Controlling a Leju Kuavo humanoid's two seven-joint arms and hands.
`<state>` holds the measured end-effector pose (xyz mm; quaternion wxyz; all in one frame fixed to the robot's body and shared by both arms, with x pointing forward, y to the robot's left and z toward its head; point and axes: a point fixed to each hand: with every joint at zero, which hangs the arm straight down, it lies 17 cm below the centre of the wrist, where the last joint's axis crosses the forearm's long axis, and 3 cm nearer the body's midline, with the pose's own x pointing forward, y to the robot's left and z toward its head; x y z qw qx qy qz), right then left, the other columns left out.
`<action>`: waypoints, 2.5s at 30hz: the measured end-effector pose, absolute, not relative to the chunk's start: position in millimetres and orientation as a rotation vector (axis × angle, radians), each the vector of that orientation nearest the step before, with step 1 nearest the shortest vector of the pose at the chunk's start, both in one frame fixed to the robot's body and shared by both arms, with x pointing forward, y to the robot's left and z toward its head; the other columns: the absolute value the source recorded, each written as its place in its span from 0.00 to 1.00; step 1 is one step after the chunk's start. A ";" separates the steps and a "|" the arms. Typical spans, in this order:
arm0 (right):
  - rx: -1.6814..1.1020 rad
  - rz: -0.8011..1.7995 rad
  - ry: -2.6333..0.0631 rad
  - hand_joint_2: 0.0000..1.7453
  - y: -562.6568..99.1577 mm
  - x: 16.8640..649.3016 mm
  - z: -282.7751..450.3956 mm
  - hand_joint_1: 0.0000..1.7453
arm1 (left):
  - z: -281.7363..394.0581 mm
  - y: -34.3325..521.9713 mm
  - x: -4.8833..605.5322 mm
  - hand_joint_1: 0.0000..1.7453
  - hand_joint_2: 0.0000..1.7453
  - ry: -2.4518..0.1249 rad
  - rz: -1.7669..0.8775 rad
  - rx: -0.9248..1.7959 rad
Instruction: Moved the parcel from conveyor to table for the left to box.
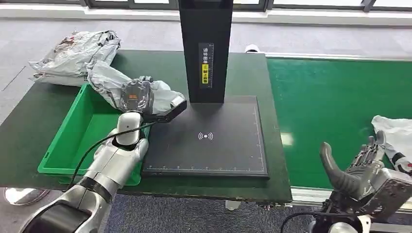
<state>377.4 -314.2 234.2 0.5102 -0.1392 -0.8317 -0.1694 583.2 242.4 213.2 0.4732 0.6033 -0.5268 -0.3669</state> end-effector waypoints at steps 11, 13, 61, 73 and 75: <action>-0.448 -0.534 -1.989 1.00 -356.4 342.8 244.2 0.00 | 230.2 187.8 603.4 0.00 1.00 -1.414 -0.926 1.356; -0.458 -0.544 -1.985 1.00 -359.2 340.5 243.7 0.00 | 234.5 186.5 603.6 0.00 1.00 -1.431 -0.906 1.351; -0.635 -0.688 -1.918 1.00 -401.5 287.5 239.3 0.00 | 275.2 44.5 573.5 0.00 0.00 -1.888 -0.314 0.021; -0.577 -0.242 -1.906 1.00 -343.9 333.4 227.8 0.00 | 301.0 -64.3 480.3 0.00 1.00 -1.868 -0.295 -0.730; -0.581 -0.209 -1.886 1.00 -340.0 343.8 220.6 0.00 | 293.1 -69.3 475.3 0.00 1.00 -1.853 -0.311 -0.734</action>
